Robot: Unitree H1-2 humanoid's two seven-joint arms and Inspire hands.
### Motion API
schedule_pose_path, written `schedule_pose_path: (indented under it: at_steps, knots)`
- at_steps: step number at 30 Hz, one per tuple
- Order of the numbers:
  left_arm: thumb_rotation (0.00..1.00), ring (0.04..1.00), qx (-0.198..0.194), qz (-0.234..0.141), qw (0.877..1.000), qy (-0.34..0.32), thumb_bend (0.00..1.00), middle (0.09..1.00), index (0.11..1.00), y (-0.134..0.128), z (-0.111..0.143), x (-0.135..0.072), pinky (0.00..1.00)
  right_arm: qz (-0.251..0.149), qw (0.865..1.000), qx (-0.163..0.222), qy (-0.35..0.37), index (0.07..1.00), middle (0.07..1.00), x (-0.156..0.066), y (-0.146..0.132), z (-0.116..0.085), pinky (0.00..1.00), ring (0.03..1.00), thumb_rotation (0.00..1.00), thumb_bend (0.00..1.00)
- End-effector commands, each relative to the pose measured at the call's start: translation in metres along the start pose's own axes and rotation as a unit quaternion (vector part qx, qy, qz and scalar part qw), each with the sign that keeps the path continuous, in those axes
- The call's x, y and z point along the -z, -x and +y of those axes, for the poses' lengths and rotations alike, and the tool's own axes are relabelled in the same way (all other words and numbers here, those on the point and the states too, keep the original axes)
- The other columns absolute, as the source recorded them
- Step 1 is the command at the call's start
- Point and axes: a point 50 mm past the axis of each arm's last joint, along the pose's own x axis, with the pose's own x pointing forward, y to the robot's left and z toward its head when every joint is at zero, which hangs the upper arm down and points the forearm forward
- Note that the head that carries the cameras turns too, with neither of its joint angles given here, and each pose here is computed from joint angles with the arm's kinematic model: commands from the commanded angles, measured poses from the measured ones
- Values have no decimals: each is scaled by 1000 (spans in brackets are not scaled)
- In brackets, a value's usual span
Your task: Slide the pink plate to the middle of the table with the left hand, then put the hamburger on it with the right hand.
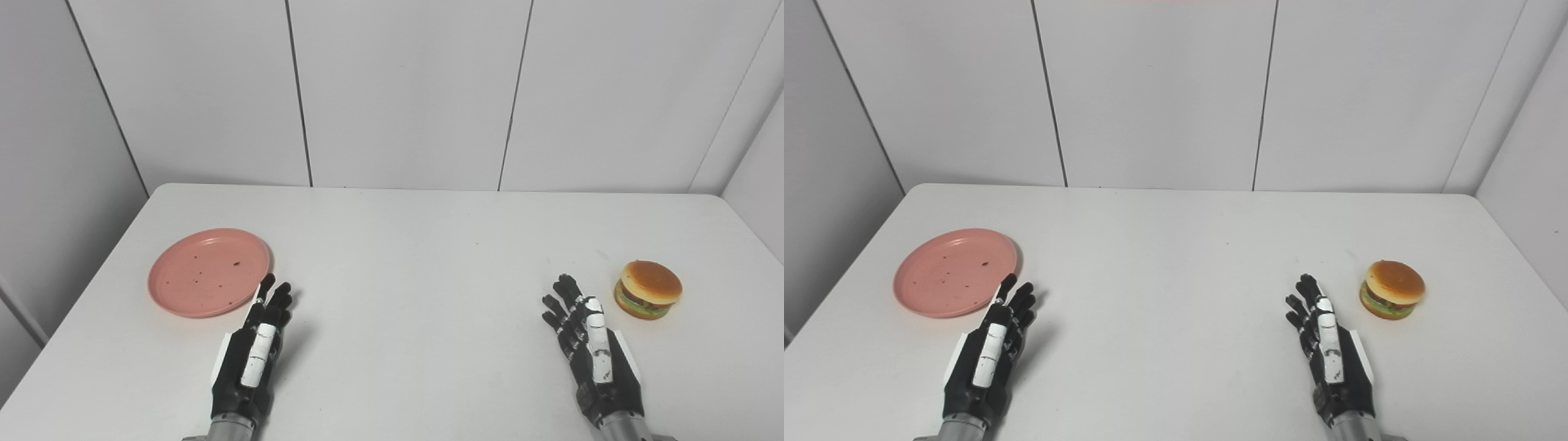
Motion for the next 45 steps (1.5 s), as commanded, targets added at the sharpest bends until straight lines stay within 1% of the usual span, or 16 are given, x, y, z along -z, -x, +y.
schedule_pose_path:
  at_steps: [1, 7, 11, 15, 17, 23, 27, 30, 32, 36, 39, 42, 45]
  knots:
    - [795, 965, 0, 4, 1000, 0, 921, 949, 962, -3, -8, 11, 990, -3, 1000, 3, -4, 951, 960, 3, 0, -10, 951, 933, 1000, 817]
    - [810, 965, 0, 0, 1000, -9, 885, 956, 969, -5, -21, 20, 991, -3, 1000, 8, -4, 946, 945, 11, -2, -26, 932, 919, 1000, 819]
    - [811, 972, -1, 0, 1000, -10, 870, 962, 973, -6, -26, 23, 996, -3, 1000, 7, -5, 947, 942, 16, -2, -32, 934, 915, 1000, 825]
    - [815, 977, 1, -5, 1000, -11, 848, 965, 977, -7, -28, 26, 1000, -2, 1000, 3, -3, 950, 949, 18, -3, -35, 947, 924, 1000, 803]
    - [826, 978, 4, -8, 1000, -15, 840, 966, 982, -7, -29, 27, 1000, -1, 1000, 0, -2, 964, 960, 19, -3, -36, 959, 935, 1000, 803]
    - [836, 981, 8, -13, 1000, -22, 822, 967, 984, -7, -29, 31, 1000, -1, 1000, 0, -11, 967, 969, 20, -3, -38, 972, 944, 1000, 811]
    - [837, 980, 7, -14, 1000, -22, 815, 966, 983, -6, -29, 33, 1000, -3, 1000, 3, -12, 955, 957, 23, -2, -38, 958, 933, 1000, 810]
    - [838, 979, 5, -15, 1000, -20, 814, 966, 981, -5, -28, 34, 998, -5, 1000, 6, -13, 950, 952, 25, -2, -38, 953, 929, 1000, 808]
    - [834, 975, 1, -14, 1000, -16, 845, 964, 976, -4, -28, 34, 999, -7, 1000, 6, -14, 949, 949, 26, -1, -37, 952, 926, 1000, 805]
    - [819, 973, -9, -19, 1000, 0, 878, 961, 967, -6, -28, 30, 1000, -8, 1000, 3, -15, 954, 948, 27, -1, -37, 954, 923, 1000, 801]
    - [817, 968, -9, -28, 1000, 4, 893, 955, 962, -8, -31, 25, 1000, -8, 1000, 3, -17, 953, 946, 29, -1, -37, 951, 921, 1000, 799]
    - [815, 966, -3, -46, 999, 4, 882, 949, 946, -10, -34, 17, 1000, -8, 1000, 5, -17, 944, 936, 30, -2, -37, 928, 912, 995, 806]
    - [817, 967, 7, -85, 996, -4, 860, 949, 937, -16, -36, -4, 1000, -9, 1000, 4, -19, 943, 937, 31, -2, -36, 924, 914, 990, 806]
